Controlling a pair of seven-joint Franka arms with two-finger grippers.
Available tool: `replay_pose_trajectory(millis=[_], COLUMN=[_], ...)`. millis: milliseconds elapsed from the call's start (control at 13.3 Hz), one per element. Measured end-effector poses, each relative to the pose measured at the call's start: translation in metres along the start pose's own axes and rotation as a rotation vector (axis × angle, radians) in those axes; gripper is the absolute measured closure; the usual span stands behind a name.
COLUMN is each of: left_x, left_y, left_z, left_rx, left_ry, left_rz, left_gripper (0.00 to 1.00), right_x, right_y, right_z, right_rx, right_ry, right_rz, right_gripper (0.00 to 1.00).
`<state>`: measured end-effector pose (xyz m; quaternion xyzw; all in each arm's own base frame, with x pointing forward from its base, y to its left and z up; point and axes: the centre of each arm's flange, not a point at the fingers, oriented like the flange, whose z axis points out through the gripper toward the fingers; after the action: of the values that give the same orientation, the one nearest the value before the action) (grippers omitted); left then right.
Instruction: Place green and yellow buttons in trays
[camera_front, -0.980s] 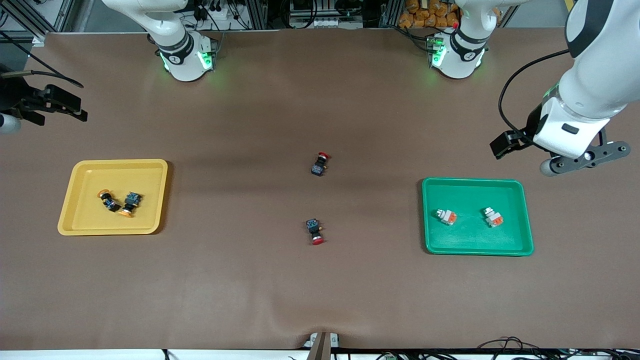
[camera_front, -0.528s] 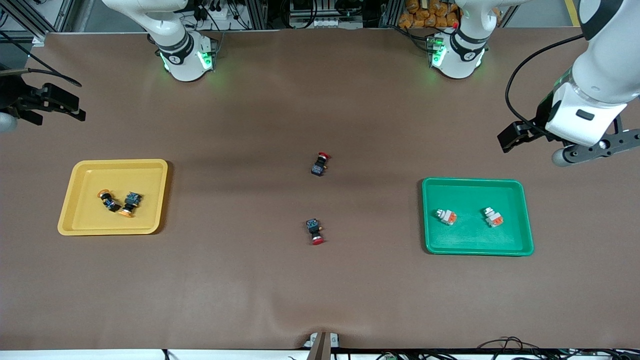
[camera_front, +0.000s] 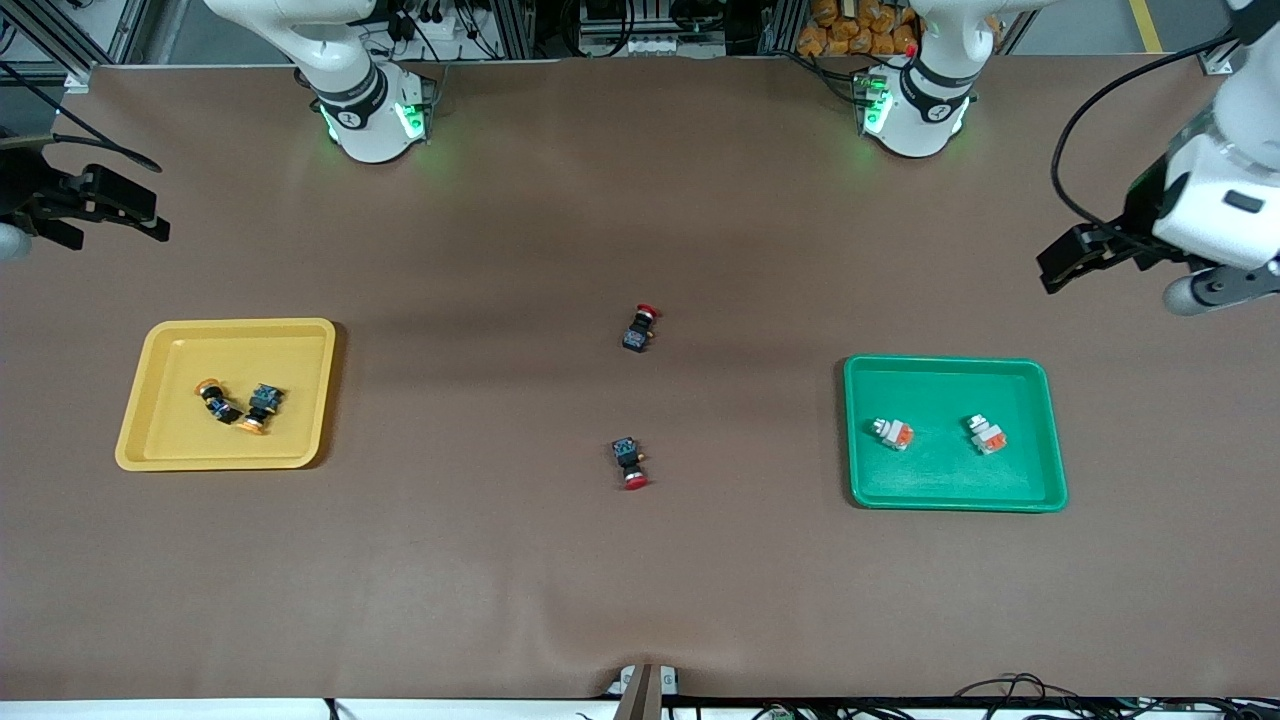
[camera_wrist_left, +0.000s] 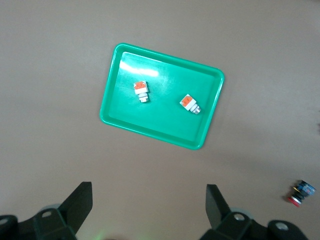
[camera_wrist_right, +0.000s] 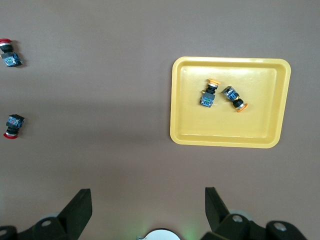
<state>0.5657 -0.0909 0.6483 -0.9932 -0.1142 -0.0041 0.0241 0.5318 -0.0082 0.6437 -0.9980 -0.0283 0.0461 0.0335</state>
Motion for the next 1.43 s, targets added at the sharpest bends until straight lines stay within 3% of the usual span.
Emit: replay_pose_trajectory(millis=[226,528,980,1433], left_x=[0.003,-0.001,-0.014,-0.021], left_y=[-0.026,-0.045,-0.055,-0.063], left_z=[-0.01,-0.023,-0.019,-0.01], left_rx=[-0.037,-0.023,-0.007,-0.011], left_ry=[0.003,0.021,-0.022,-0.031], left_rz=[0.012,0.033,0.064,0.201], left_gripper=[0.0,0.0,0.0,0.0], right_x=[0.0,-0.001,-0.002,-0.002], right_y=[0.0,0.0,0.006,0.007], right_z=[0.0,0.0,-0.007,-0.008], right_rx=[0.0,0.001,0.001,0.001], right_ry=[-0.003,-0.005,0.01,0.013], right_rz=[0.0,0.0,0.013,0.014], right_gripper=[0.0,0.0,0.0,0.0])
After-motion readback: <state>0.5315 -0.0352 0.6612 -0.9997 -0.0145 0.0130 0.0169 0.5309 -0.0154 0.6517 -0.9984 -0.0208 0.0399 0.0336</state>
